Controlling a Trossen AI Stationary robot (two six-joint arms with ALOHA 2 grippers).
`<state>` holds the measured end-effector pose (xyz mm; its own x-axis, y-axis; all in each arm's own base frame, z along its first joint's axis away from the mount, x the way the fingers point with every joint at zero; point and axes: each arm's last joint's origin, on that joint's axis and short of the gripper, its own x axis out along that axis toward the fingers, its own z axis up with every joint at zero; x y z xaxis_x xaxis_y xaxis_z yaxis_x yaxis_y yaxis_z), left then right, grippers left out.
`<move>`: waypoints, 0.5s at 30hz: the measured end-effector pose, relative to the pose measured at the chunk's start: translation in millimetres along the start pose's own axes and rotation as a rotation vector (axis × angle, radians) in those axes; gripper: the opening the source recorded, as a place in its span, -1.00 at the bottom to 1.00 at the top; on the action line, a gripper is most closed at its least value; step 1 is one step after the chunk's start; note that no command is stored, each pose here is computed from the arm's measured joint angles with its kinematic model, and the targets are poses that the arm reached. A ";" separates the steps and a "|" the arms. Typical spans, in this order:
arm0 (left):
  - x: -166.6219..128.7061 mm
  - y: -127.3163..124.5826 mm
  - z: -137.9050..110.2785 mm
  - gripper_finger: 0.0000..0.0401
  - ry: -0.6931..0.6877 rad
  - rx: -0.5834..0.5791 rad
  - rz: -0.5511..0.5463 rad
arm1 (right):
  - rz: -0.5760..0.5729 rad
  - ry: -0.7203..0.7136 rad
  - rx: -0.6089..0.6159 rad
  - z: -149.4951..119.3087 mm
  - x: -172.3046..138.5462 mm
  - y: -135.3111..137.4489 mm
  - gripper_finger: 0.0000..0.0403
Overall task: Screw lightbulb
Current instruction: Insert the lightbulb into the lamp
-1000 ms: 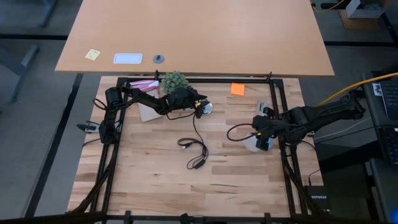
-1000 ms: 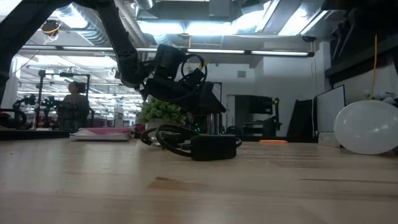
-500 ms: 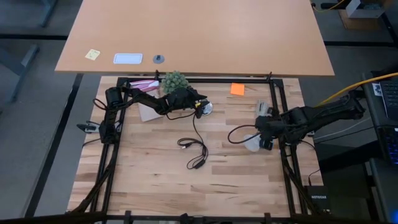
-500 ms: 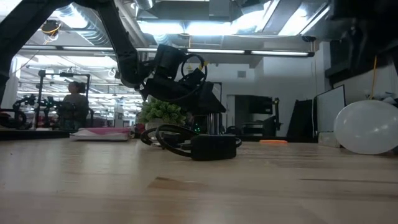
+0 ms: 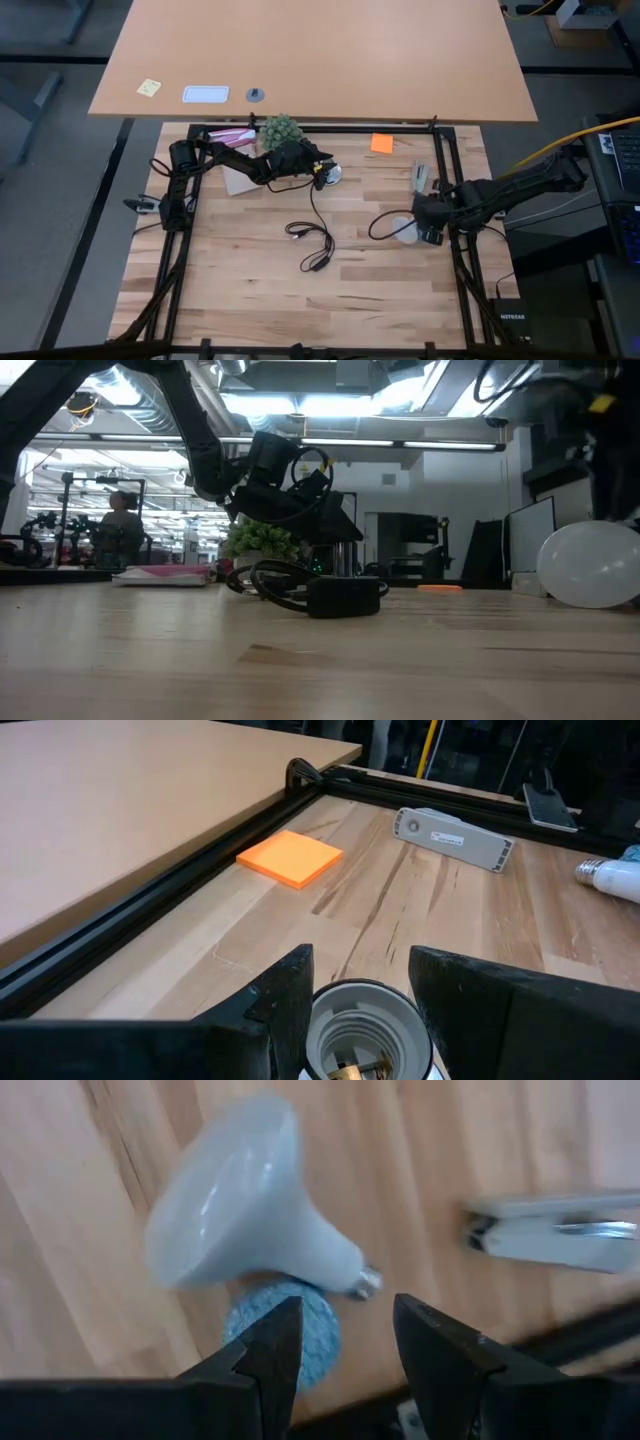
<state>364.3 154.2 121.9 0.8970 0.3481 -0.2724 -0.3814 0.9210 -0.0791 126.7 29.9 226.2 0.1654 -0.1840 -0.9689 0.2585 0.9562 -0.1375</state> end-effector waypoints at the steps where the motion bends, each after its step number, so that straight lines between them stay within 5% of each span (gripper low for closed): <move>1: 0.0 -0.9 -0.1 -0.22 0.000 -0.007 -0.002 | 0.011 -0.010 0.000 -0.2 6.3 1.7 -0.18; 15: -2.5 -21.3 3.7 -0.22 0.002 -0.164 -0.054 | 0.122 -0.049 -0.011 7.6 39.1 17.5 -0.18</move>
<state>371.0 134.4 127.7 0.9169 0.2984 -0.2652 -0.3641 0.8975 -0.2490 144.9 37.7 187.5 0.2412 -0.0769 -0.9674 0.2236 0.9744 -0.0218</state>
